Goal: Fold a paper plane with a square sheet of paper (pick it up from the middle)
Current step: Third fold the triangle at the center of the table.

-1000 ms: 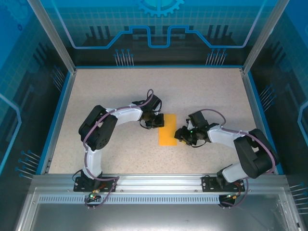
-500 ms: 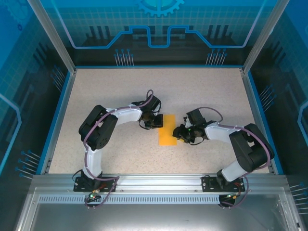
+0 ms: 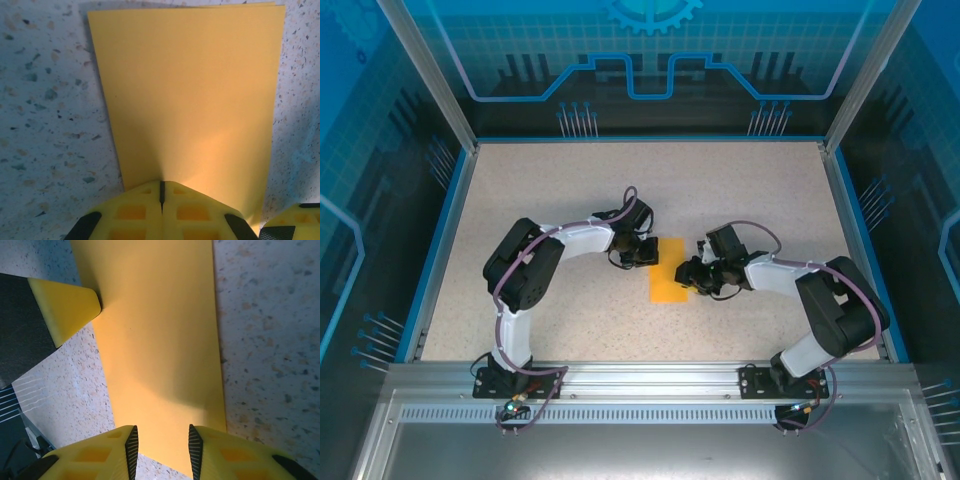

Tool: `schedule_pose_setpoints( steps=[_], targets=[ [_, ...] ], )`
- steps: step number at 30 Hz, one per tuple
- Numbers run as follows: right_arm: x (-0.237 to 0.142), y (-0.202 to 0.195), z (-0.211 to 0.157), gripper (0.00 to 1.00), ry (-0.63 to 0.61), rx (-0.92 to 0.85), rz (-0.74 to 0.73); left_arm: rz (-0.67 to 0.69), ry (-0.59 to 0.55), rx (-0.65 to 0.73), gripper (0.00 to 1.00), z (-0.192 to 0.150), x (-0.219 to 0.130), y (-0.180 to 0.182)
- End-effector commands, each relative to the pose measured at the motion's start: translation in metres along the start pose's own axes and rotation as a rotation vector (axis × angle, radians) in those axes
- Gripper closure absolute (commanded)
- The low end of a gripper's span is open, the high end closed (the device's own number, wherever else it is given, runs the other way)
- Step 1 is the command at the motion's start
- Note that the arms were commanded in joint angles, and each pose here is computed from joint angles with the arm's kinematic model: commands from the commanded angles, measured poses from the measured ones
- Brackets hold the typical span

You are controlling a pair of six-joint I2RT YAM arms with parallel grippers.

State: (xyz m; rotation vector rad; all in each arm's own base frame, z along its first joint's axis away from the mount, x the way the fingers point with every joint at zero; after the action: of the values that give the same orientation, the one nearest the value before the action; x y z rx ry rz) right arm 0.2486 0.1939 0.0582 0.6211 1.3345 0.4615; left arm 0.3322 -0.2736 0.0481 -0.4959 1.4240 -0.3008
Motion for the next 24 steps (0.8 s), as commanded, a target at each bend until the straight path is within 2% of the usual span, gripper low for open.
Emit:
schedule_pose_setpoints(
  steps=[1,4,9,18,24],
  targets=[
    [-0.004,0.009,0.005,0.65,-0.002,-0.032,-0.019,0.121,0.076,-0.04,0.93,-0.021,0.017,0.037],
    [-0.011,-0.004,0.013,0.65,-0.03,-0.046,-0.162,0.119,0.074,-0.041,0.93,-0.021,0.017,0.037],
    [-0.009,-0.008,0.023,0.65,-0.035,-0.061,-0.202,0.117,0.076,-0.043,0.94,-0.021,0.016,0.036],
    [0.012,-0.016,0.015,0.67,0.03,-0.053,-0.193,0.112,0.074,-0.041,0.94,-0.02,0.014,0.035],
    [0.016,-0.003,0.008,0.71,0.048,-0.07,-0.094,0.113,0.073,-0.041,0.94,-0.019,0.014,0.034]
  ],
)
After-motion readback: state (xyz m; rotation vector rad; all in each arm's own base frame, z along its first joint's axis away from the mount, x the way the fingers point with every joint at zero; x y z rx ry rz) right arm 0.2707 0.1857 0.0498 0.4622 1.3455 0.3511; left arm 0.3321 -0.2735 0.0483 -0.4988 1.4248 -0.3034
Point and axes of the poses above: each hand's point on the last joint's axis, 136 mm out from that joint toward the fingers, its own x axis out along the fingers, its own y axis along the line the jaws close on, z = x × y, the point moved 4 cm from there along -x, back along the fingers, and after that the axes turned 7 degrees about -x, right-handed, at the moved point
